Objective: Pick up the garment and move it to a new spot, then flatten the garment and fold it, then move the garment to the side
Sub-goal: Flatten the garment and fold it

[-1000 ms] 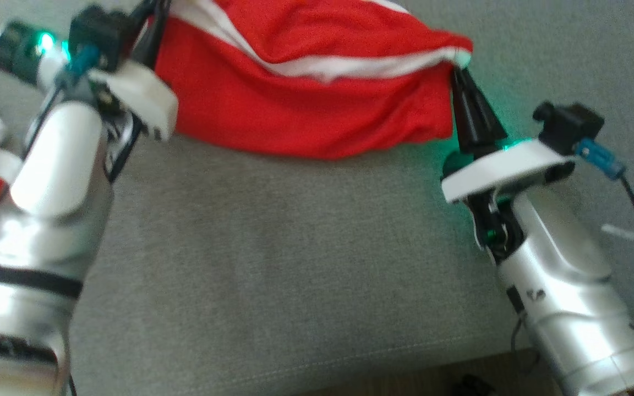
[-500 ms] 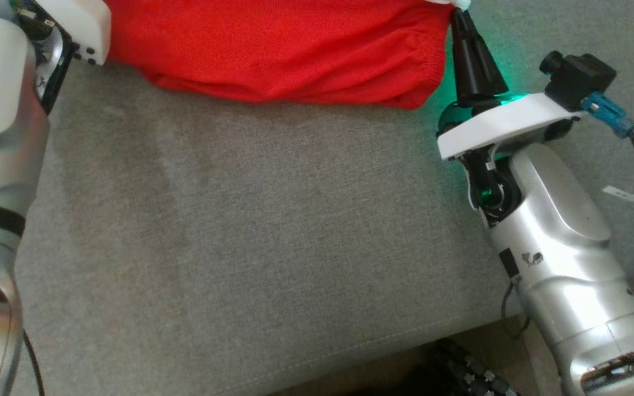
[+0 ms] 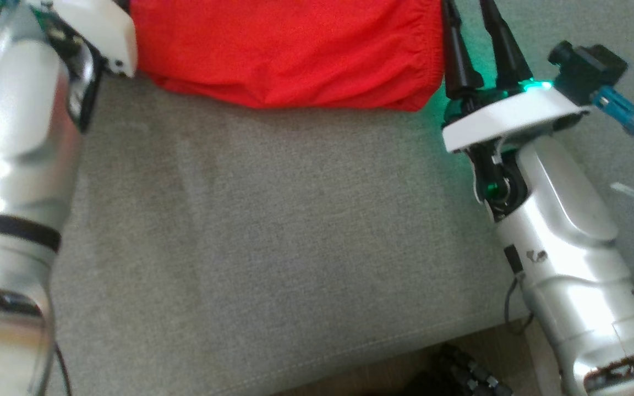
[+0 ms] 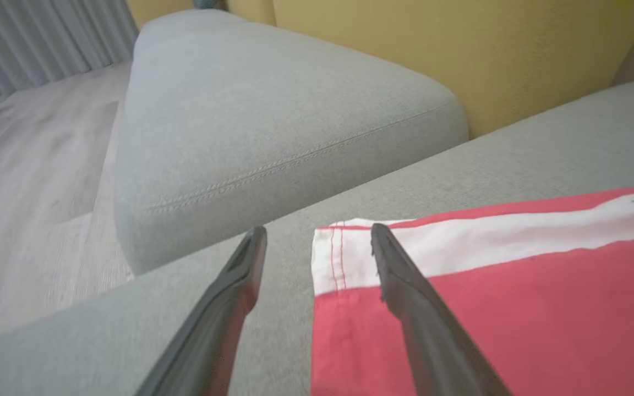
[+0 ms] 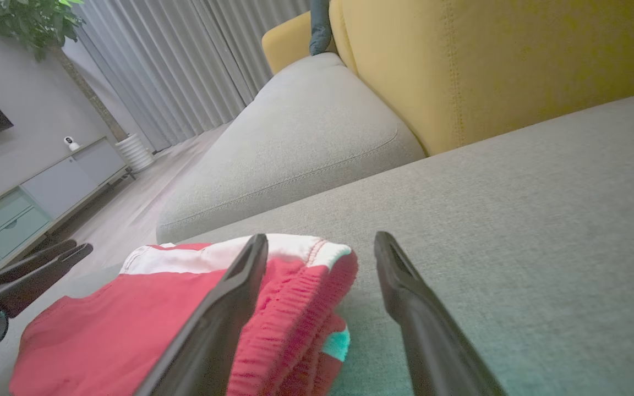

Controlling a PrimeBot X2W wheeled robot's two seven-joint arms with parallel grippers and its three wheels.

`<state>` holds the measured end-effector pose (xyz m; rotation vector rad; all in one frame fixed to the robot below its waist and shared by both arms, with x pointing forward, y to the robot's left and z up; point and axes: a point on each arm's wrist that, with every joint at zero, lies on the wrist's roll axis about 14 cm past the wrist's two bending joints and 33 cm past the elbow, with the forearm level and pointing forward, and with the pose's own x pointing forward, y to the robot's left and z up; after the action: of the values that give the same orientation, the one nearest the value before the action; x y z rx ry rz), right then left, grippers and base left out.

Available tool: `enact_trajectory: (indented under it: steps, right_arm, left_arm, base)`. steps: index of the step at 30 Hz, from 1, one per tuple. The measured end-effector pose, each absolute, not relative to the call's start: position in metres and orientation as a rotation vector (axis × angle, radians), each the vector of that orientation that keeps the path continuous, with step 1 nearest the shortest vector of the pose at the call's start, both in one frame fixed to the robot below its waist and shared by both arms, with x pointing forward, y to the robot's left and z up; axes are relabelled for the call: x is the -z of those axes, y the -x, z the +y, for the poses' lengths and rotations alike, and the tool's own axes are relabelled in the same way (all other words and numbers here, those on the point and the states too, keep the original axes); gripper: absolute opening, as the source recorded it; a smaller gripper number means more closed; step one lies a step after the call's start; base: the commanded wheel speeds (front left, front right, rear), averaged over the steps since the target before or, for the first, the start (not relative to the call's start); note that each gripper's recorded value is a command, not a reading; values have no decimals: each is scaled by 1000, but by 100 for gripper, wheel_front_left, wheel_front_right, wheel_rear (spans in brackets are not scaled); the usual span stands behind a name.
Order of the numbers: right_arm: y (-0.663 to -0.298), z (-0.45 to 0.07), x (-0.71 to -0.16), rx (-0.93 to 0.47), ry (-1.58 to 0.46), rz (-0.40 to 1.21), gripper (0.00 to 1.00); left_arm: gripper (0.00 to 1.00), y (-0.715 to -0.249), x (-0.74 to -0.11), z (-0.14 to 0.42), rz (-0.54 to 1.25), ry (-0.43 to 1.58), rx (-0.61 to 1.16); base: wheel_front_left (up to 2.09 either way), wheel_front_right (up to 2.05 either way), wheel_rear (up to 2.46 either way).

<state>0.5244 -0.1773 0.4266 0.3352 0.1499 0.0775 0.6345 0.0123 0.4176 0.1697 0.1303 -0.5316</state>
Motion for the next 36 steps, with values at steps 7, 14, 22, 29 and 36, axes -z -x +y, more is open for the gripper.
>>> enact_trajectory:
  steps: [7,14,22,29,36]
  right_arm:
    - [-498,-190,-420,-23,-329,165,100]
    - [-494,-207,-418,18,-297,164,100]
    - [-489,-213,-426,33,-294,146,100]
    - [-471,-204,-428,25,-309,159,100]
    - [-464,-177,-431,-38,-319,169,100]
  left_arm:
    - [100,-586,-374,29,279,-31,440]
    - [100,-589,-363,26,301,24,418]
    - [0,-587,-365,25,322,8,420]
    - [0,-550,-372,29,342,23,393]
    - [0,-505,-374,63,362,62,275]
  base:
    - [0,0,0]
    - [0,0,0]
    - [0,0,0]
    - [0,0,0]
    - [0,0,0]
